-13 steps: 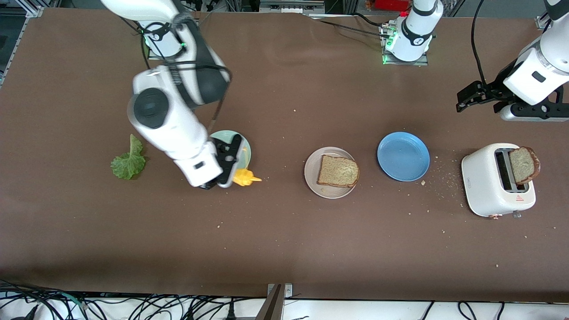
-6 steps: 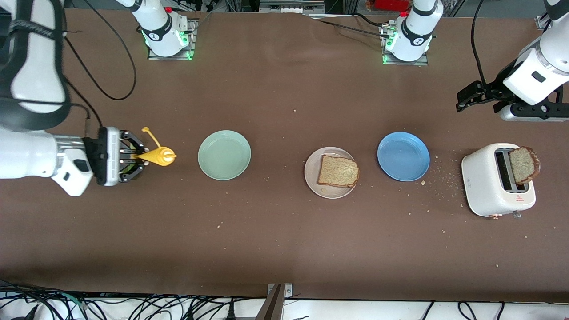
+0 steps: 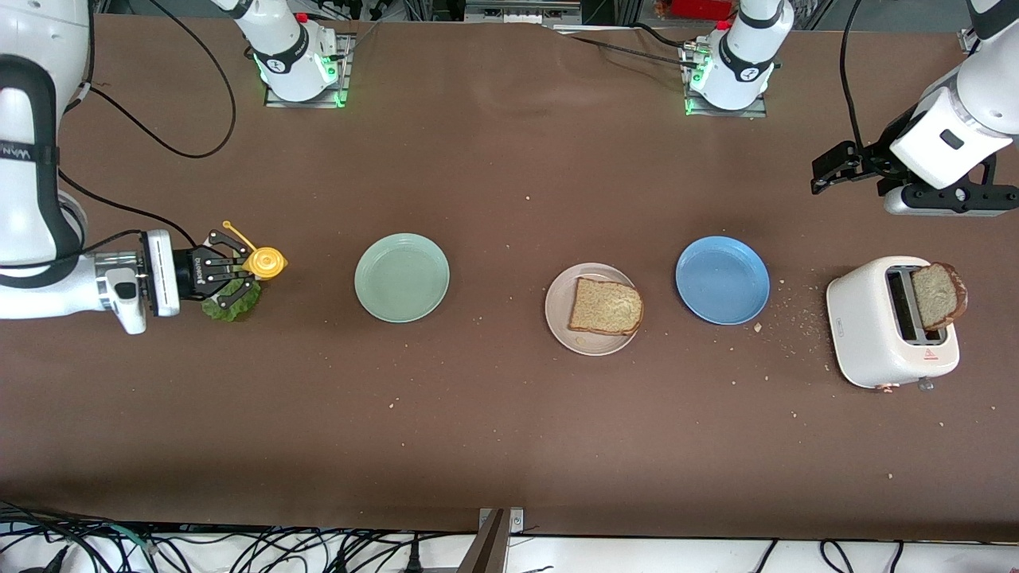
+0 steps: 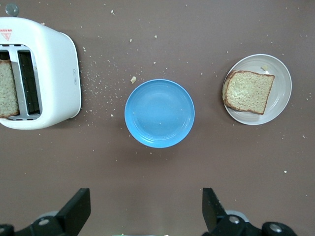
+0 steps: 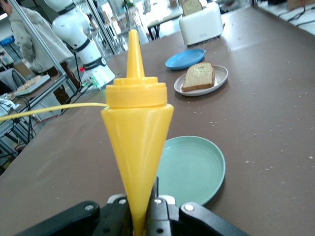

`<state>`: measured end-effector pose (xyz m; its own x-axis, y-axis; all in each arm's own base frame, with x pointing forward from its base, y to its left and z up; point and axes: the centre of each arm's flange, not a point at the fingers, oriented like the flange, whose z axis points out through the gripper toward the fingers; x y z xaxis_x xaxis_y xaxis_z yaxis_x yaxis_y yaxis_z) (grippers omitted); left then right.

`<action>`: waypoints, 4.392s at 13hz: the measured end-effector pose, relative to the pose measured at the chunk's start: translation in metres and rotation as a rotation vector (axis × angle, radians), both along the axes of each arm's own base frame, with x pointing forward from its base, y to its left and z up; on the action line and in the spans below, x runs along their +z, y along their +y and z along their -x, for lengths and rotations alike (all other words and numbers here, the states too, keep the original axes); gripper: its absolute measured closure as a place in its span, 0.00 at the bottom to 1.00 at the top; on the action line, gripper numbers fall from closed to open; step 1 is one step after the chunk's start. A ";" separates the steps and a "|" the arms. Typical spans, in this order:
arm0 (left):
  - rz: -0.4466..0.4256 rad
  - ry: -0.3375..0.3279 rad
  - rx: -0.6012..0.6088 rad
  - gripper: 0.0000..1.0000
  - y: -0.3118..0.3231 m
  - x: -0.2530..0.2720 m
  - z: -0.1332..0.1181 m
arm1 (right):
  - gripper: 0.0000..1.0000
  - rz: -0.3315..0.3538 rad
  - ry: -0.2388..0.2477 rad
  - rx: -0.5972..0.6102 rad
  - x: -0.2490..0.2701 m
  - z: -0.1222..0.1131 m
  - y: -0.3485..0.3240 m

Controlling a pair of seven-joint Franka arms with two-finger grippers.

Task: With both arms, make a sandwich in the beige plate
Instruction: 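Carry the mustard bottle back beside the lettuce with the right gripper, then lower the mustard bottle onto the table and open the right gripper, then withdraw the right gripper from the mustard bottle, then lower the right gripper onto the green lettuce leaf and grasp it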

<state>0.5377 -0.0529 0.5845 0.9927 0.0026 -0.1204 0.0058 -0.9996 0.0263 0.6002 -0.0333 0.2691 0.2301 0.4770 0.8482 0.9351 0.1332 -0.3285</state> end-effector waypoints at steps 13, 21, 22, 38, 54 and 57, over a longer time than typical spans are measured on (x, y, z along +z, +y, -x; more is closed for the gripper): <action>0.001 0.033 -0.022 0.00 -0.009 -0.016 -0.005 | 0.91 -0.296 -0.224 -0.031 -0.164 0.044 0.003; 0.001 0.033 -0.022 0.00 -0.009 -0.016 -0.006 | 0.51 -0.324 -0.221 -0.048 -0.178 0.045 -0.001; 0.001 0.033 -0.022 0.00 -0.009 -0.016 -0.006 | 0.39 -0.322 -0.224 -0.051 -0.177 0.044 -0.004; 0.001 0.033 -0.023 0.00 -0.009 -0.016 -0.006 | 0.00 0.190 0.030 -0.050 0.067 -0.071 -0.127; 0.003 0.005 0.013 0.00 0.011 -0.038 -0.041 | 0.00 1.221 0.397 -0.792 0.144 -0.061 0.020; 0.000 -0.004 0.029 0.00 0.021 -0.041 -0.046 | 0.00 1.222 0.415 -0.874 0.061 -0.029 0.013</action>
